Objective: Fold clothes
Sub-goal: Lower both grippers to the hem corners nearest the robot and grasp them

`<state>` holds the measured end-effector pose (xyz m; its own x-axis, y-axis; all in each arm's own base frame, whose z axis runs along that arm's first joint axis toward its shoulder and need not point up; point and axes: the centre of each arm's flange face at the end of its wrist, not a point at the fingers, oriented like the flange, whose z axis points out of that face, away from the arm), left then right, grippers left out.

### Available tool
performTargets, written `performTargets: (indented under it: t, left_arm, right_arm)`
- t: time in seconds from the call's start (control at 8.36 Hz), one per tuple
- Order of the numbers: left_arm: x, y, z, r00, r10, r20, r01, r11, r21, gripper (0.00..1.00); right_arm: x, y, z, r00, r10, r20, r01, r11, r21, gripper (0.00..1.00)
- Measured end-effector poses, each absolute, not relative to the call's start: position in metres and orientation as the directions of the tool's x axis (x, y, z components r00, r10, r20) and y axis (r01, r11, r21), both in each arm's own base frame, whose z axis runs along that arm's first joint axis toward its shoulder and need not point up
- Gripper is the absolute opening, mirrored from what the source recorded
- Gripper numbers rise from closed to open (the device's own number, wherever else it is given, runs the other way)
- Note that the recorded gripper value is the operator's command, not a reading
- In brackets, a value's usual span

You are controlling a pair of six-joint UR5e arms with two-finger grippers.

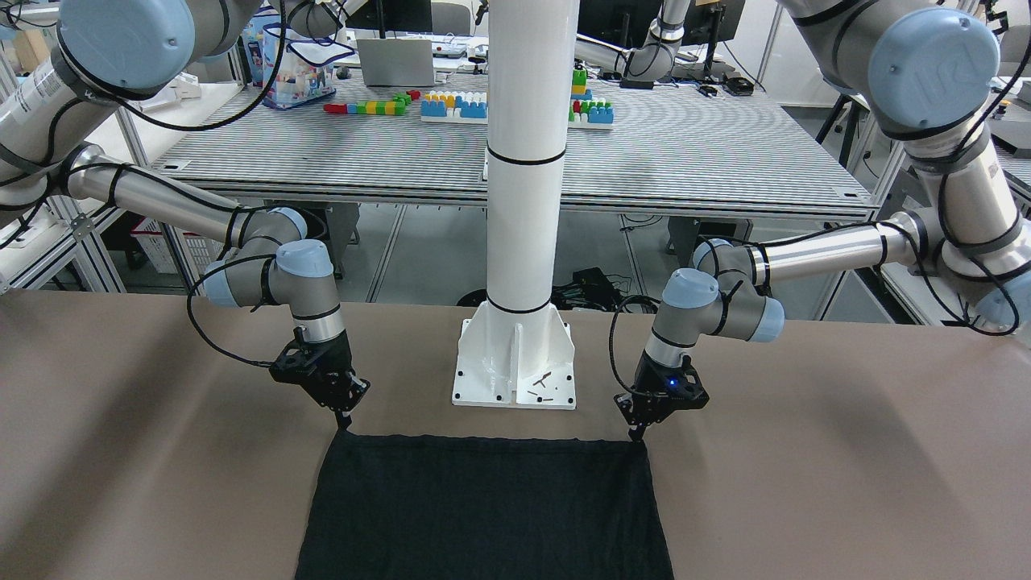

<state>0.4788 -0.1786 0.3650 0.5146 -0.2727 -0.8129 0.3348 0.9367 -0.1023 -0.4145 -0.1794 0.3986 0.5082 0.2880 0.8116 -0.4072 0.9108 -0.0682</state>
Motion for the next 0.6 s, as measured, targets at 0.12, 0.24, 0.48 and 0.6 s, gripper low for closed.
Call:
performTargets:
  t: [0.12, 0.24, 0.48, 0.6]
  left_arm:
    - [0.4776, -0.1792, 0.3648, 0.515, -0.271, -0.813, 0.333, 0.937, -0.101, 0.58]
    - [0.4750, -0.1803, 0.3642, 0.515, -0.269, -0.814, 0.333, 0.938, -0.100, 0.63]
    - [0.4729, -0.1813, 0.3627, 0.514, -0.267, -0.815, 0.333, 0.938, -0.097, 0.66]
    - [0.4754, -0.1813, 0.3654, 0.519, -0.266, -0.812, 0.334, 0.938, -0.094, 0.65]
  right_arm:
    - [-0.4146, -0.1794, 0.3985, 0.508, 0.288, 0.812, -0.407, 0.911, -0.068, 0.00]
    - [-0.4147, -0.1794, 0.3983, 0.508, 0.288, 0.812, -0.407, 0.911, -0.068, 0.00]
    - [-0.4149, -0.1795, 0.3984, 0.508, 0.288, 0.812, -0.408, 0.911, -0.068, 0.00]
    - [-0.4149, -0.1795, 0.3984, 0.508, 0.288, 0.812, -0.407, 0.911, -0.068, 0.00]
